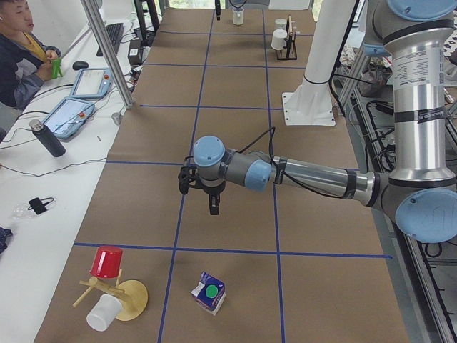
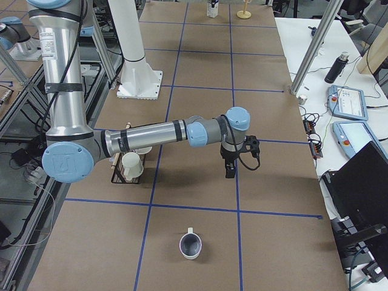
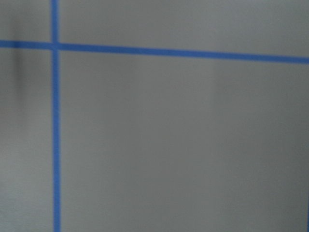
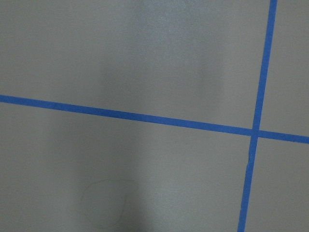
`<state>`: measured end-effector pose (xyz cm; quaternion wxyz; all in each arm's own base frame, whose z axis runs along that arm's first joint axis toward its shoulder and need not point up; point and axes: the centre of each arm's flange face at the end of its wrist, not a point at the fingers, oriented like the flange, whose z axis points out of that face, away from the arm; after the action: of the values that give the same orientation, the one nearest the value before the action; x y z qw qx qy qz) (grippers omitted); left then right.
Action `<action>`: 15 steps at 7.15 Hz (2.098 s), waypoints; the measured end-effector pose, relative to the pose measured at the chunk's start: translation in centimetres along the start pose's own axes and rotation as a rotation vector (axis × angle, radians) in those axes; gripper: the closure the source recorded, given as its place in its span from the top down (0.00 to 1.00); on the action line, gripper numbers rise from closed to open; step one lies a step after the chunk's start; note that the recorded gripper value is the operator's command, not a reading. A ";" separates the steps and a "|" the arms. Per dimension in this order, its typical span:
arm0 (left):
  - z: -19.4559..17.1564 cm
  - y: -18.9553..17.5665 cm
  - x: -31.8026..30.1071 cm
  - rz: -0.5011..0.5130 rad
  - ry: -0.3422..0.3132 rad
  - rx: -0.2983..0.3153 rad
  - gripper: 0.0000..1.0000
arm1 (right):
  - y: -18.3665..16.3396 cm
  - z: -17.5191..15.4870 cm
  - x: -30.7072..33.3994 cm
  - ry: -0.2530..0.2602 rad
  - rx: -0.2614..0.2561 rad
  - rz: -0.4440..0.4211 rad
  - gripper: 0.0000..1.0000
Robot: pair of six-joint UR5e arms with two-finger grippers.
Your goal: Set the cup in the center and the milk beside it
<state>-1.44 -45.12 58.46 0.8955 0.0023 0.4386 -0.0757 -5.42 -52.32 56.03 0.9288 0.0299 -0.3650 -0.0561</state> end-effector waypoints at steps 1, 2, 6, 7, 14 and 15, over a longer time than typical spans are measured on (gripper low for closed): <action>-0.2 -0.6 -3.7 -0.064 -0.012 0.011 0.98 | 0.0 0.0 0.0 0.000 -0.001 0.001 1.00; -0.2 -1.1 -7.5 -0.131 -0.024 0.016 0.98 | 0.0 0.1 0.0 0.000 -0.001 0.001 1.00; -2.5 -2.6 -16.1 -0.277 -0.128 0.089 0.98 | 0.1 0.2 -0.2 -0.001 -0.004 -0.001 1.00; -2.0 -2.1 -17.3 -0.324 -0.145 0.083 0.98 | 0.1 0.3 -0.3 -0.001 -0.007 -0.001 1.00; 0.5 -0.5 -21.0 -0.490 -0.154 0.041 0.98 | 0.2 0.6 -0.3 -0.001 -0.012 -0.002 1.00; 0.2 -1.2 -20.5 -0.501 -0.151 0.051 0.98 | 0.2 0.6 -0.3 -0.001 -0.012 -0.002 1.00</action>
<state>-13.88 -43.58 74.76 0.8786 -0.0893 0.3553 -0.3063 -6.05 -52.09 56.28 0.9288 0.0246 -0.3650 -0.0594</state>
